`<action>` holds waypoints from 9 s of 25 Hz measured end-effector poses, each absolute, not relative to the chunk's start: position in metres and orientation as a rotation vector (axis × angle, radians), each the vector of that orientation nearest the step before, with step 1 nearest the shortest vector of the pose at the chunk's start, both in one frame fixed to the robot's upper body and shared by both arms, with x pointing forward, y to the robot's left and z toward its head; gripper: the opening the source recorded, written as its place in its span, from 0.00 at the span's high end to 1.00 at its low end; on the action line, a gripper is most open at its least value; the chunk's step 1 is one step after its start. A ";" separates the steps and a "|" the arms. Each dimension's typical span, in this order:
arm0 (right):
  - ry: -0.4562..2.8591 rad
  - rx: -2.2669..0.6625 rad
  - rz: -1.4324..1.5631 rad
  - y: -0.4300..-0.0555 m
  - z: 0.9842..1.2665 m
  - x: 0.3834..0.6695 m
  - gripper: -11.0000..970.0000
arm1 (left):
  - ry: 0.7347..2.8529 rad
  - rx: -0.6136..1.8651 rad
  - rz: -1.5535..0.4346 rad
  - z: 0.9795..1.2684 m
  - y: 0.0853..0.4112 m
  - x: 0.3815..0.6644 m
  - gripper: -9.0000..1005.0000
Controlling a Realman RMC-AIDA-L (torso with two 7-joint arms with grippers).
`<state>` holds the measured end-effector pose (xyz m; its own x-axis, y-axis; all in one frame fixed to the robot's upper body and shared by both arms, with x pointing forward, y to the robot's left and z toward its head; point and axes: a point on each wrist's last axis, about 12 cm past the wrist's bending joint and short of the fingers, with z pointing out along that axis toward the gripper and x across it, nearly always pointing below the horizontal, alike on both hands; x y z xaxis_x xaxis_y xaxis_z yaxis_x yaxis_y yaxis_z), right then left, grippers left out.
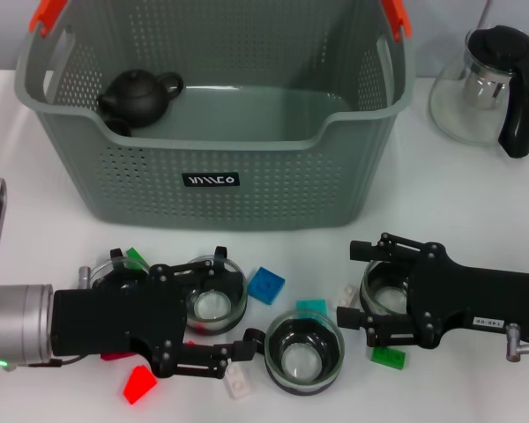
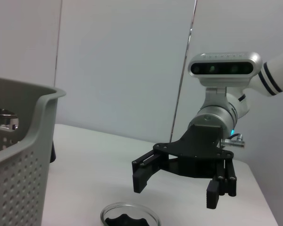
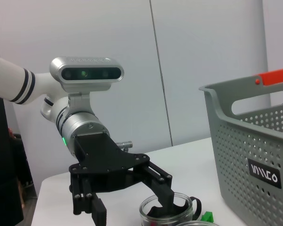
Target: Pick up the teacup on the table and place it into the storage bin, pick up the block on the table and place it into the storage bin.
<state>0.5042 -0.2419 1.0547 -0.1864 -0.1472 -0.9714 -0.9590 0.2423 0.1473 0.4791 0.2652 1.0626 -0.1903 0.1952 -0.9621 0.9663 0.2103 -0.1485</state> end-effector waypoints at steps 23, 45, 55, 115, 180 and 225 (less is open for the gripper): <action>1.606 -1.103 1.076 -0.246 1.054 0.504 0.03 | 1.580 0.981 -0.996 1.072 0.305 0.466 0.16; 1.915 -1.597 1.048 -0.212 1.141 0.565 0.13 | 1.608 0.951 -0.982 1.068 0.309 0.462 0.16; 2.121 -1.788 0.939 -0.180 1.143 0.571 0.17 | 1.605 0.945 -0.988 1.068 0.307 0.462 0.16; 2.155 -2.078 0.332 -0.151 1.130 0.562 0.94 | 1.617 0.888 -0.987 1.063 0.309 0.459 0.17; 2.086 -1.272 0.182 -0.016 1.188 0.679 0.94 | 1.648 0.788 -1.004 1.051 0.296 0.466 0.17; 1.802 -1.040 0.604 -0.071 1.257 0.666 0.31 | 1.651 0.768 -1.009 1.049 0.295 0.466 0.17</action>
